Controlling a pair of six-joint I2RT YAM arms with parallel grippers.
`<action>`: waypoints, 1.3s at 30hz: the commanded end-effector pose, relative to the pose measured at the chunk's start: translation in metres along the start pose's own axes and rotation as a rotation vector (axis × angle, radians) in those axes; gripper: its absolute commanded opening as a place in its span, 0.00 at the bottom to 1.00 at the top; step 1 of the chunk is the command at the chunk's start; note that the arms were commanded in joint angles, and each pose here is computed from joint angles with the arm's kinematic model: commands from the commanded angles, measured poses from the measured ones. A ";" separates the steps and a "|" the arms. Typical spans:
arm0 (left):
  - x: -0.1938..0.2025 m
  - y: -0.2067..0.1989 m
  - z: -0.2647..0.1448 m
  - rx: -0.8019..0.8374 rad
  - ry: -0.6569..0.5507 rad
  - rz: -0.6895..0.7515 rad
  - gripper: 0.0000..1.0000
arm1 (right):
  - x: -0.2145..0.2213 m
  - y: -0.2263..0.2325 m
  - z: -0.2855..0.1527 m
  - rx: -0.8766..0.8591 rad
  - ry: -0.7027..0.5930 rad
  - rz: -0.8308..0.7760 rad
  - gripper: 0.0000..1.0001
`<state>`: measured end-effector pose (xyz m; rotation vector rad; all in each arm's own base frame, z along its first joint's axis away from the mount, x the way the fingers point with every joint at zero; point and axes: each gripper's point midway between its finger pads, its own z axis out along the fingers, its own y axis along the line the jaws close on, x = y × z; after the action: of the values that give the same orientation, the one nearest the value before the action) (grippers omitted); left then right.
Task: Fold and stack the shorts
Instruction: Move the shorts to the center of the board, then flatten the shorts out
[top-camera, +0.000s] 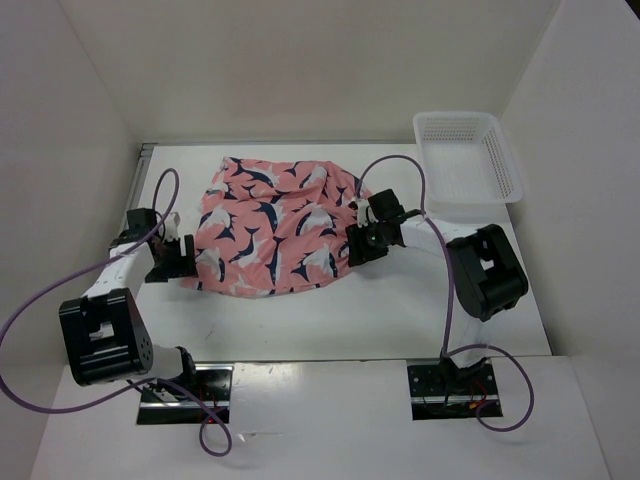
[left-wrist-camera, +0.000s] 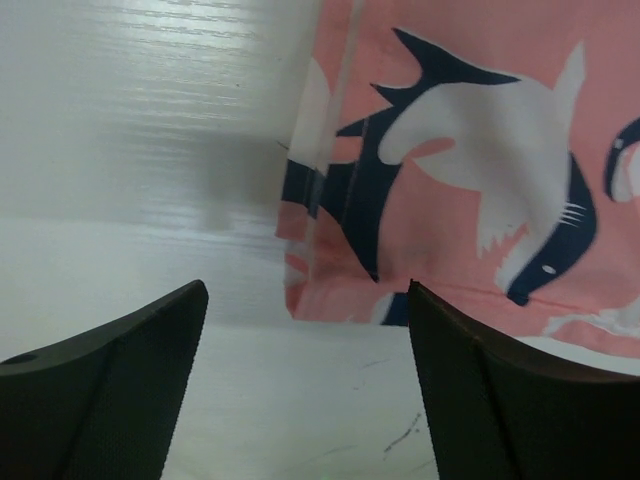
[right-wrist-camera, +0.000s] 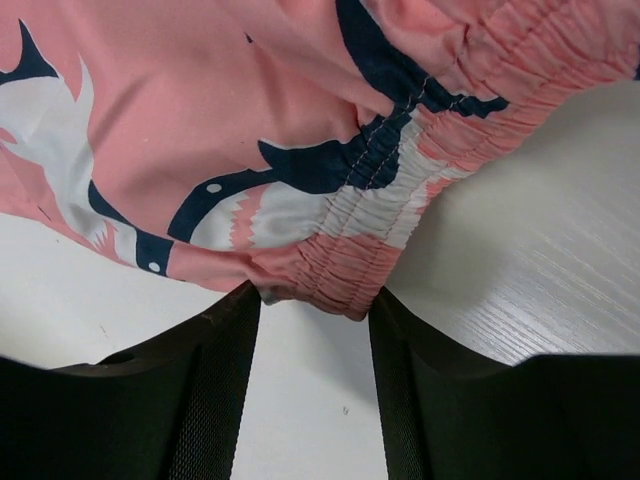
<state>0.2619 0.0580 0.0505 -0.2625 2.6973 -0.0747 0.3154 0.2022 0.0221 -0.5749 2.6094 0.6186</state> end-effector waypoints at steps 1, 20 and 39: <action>0.003 0.012 0.012 -0.067 -0.005 0.008 0.85 | -0.018 -0.002 0.003 0.014 -0.043 -0.001 0.51; 0.027 -0.027 0.023 0.122 0.091 0.026 0.63 | -0.019 -0.008 0.005 0.026 -0.042 -0.076 0.36; -0.073 -0.043 -0.008 0.134 -0.144 0.109 0.00 | -0.083 0.003 -0.047 0.055 -0.173 -0.351 0.00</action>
<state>0.3022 0.0223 0.0556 -0.1051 2.6628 -0.2437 0.3525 0.2009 0.0479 -0.7877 2.4564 0.4926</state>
